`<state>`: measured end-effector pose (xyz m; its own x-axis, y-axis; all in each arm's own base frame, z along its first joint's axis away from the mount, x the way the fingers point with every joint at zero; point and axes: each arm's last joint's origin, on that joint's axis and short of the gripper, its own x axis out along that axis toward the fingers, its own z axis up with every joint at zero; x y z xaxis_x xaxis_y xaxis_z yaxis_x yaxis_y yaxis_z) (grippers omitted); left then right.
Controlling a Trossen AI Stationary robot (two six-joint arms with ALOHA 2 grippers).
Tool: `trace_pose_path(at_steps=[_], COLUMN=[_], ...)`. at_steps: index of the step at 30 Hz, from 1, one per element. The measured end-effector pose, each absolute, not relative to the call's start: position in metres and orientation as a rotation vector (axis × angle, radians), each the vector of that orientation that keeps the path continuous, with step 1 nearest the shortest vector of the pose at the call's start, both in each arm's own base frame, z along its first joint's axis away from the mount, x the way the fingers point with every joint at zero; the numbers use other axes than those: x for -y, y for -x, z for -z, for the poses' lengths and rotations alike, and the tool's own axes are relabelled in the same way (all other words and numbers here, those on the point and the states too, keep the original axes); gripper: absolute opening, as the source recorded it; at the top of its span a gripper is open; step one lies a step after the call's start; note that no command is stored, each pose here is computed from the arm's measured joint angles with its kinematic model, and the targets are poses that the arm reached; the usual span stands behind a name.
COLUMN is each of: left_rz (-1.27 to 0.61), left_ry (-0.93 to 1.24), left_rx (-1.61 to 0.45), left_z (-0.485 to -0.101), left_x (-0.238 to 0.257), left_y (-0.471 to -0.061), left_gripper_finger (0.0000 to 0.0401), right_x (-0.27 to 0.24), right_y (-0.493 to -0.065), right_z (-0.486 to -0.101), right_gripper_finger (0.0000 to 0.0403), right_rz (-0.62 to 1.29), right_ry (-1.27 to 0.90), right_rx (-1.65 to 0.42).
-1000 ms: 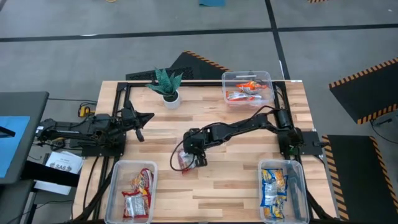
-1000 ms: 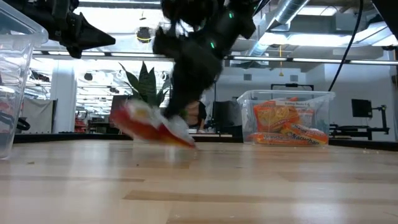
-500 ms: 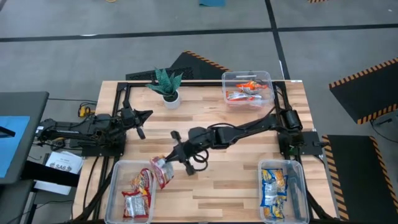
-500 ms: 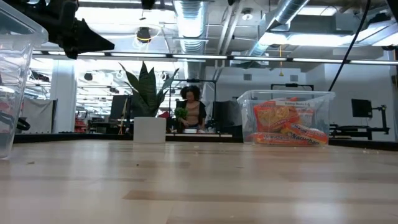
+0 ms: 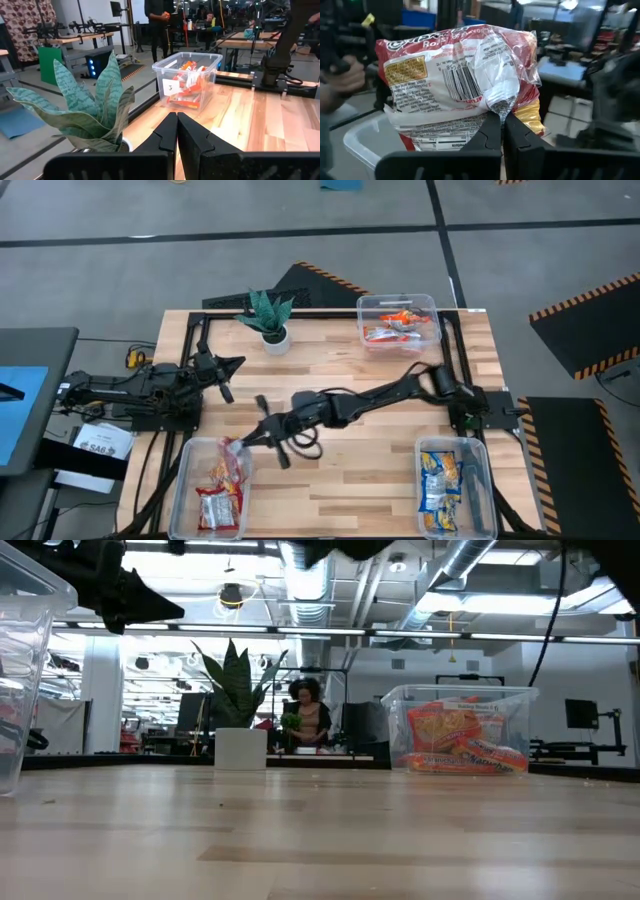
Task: Sort Maruchan noodles
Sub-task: Put the red noodle pack into the bottom left transparent bin, then return to Home Position
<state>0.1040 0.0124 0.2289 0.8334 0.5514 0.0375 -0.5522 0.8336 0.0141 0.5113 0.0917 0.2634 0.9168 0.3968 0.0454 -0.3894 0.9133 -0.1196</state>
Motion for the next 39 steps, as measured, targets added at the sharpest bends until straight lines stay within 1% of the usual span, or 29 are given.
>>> trace_pose_path(at_steps=[2,8,11,15,18,20,23,26,29,32,35,37,39], left_rz=[-0.584,-0.584,-0.584,-0.584,-0.569,-0.564,-0.564,-0.563,-0.563,-0.563,-0.536,-0.483,-0.408], left_ry=[-0.025,-0.025,-0.025,-0.022,-0.009,-0.005,-0.007,0.001,0.003,0.005,0.012,0.024,0.029], left_rx=[0.032,0.032,0.032,0.033,0.039,0.049,0.054,0.054,0.055,0.055,0.056,0.060,0.066], left_z=[-0.229,-0.229,-0.229,-0.229,-0.229,-0.230,-0.230,-0.230,-0.230,-0.230,-0.230,-0.230,-0.231], left_x=[-0.012,-0.012,-0.012,-0.012,-0.012,-0.012,-0.012,-0.012,-0.012,-0.012,-0.011,-0.010,-0.008], left_y=[-0.104,-0.104,-0.104,-0.104,-0.104,-0.104,-0.104,-0.104,-0.104,-0.104,-0.105,-0.105,-0.106], left_gripper_finger=[0.0000,0.0000,0.0000,0.0000,0.0000,0.0000,0.0000,0.0000,0.0000,0.0000,0.0000,0.0000,0.0000], right_x=[-0.096,-0.103,-0.106,-0.107,-0.107,-0.107,-0.107,-0.103,-0.098,-0.091,-0.087,-0.085,-0.080], right_y=[-0.526,-0.554,-0.566,-0.575,-0.577,-0.577,-0.577,-0.575,-0.571,-0.562,-0.545,-0.533,-0.516], right_z=[-0.253,-0.248,-0.234,-0.225,-0.222,-0.218,-0.214,-0.223,-0.233,-0.240,-0.254,-0.264,-0.270], right_gripper_finger=[0.0007,0.0007,0.0008,0.0027,0.0052,0.0075,0.0123,0.0180,0.0230,0.0255,0.0256,0.0248,0.0234], right_rz=[-0.429,-0.449,-0.451,-0.450,-0.441,-0.435,-0.433,-0.428,-0.422,-0.423,-0.438,-0.407,-0.377], right_ry=[0.106,0.077,0.050,0.039,0.038,0.030,0.032,0.031,0.045,0.108,0.208,0.259,0.273], right_rx=[0.074,0.130,0.122,0.133,0.131,0.089,0.035,0.011,-0.081,-0.214,-0.378,-0.482,-0.638])
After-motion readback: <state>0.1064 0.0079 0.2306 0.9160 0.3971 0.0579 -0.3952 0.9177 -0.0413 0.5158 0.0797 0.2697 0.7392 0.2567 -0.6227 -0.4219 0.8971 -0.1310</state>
